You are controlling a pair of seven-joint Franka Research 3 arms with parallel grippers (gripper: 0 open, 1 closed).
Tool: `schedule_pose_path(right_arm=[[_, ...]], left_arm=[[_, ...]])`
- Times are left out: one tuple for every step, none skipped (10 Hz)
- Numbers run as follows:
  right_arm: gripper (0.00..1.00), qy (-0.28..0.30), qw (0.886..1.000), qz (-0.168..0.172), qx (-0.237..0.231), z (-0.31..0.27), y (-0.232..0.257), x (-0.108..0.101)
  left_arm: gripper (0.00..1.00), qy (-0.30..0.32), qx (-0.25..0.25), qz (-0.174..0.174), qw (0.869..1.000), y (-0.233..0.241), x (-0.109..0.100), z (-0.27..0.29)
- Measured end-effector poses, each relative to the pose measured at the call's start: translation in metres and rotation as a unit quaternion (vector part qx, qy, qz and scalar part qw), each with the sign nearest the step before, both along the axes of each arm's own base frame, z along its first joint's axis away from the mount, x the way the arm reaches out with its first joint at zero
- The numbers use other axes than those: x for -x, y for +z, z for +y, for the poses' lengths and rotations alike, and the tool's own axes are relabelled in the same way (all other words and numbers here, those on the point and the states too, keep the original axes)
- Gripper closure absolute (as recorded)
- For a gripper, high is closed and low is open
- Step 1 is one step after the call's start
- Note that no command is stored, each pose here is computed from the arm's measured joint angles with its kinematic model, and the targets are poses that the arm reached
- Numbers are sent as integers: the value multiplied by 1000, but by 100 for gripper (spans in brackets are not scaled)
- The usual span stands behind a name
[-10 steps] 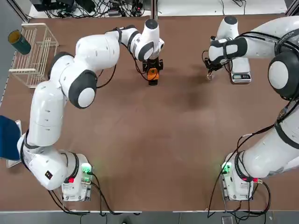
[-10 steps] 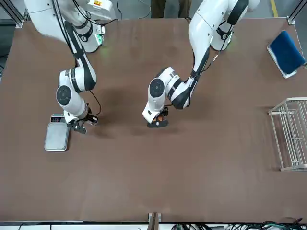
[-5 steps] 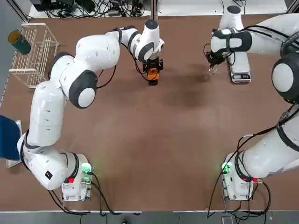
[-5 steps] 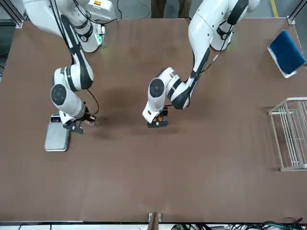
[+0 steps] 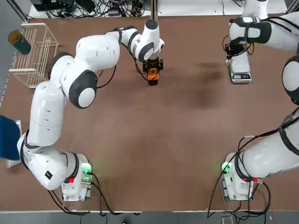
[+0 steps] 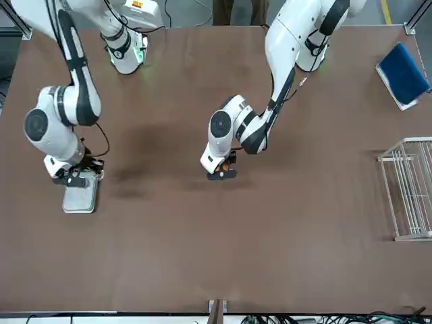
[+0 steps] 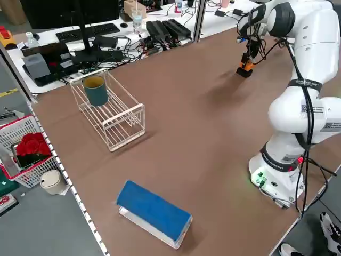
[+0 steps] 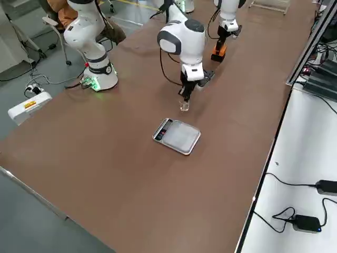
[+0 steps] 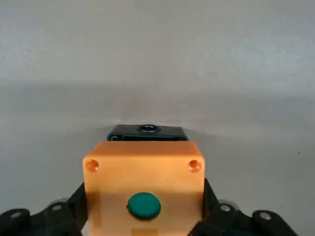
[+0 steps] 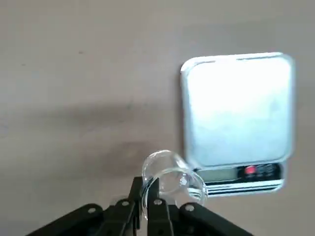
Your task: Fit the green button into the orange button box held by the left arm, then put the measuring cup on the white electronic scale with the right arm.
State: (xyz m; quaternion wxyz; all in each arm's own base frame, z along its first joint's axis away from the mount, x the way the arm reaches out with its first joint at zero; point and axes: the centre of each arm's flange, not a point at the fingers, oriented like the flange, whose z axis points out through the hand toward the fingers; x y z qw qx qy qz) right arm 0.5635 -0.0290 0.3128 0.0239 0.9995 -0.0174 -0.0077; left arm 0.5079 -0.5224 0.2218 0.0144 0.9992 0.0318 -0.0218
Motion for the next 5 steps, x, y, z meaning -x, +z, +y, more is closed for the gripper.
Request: schedule_pose_path(right_arm=[[93,18,1000,-4,3,-21,4,-1],[93,33,999,-8,7,-37,7,-2],[93,47,999,-12,11,-48,5,-3],[93,61,998,-17,16,-56,-2,-5],[93,73,997,-22,23,-61,-12,-7]], left_arm=[[14,0,0,0,1000,0,0,0],[14,0,0,0,1000,0,0,0],[14,0,0,0,1000,0,0,0],[14,0,0,0,1000,0,0,0],[14,0,0,0,1000,0,0,0]])
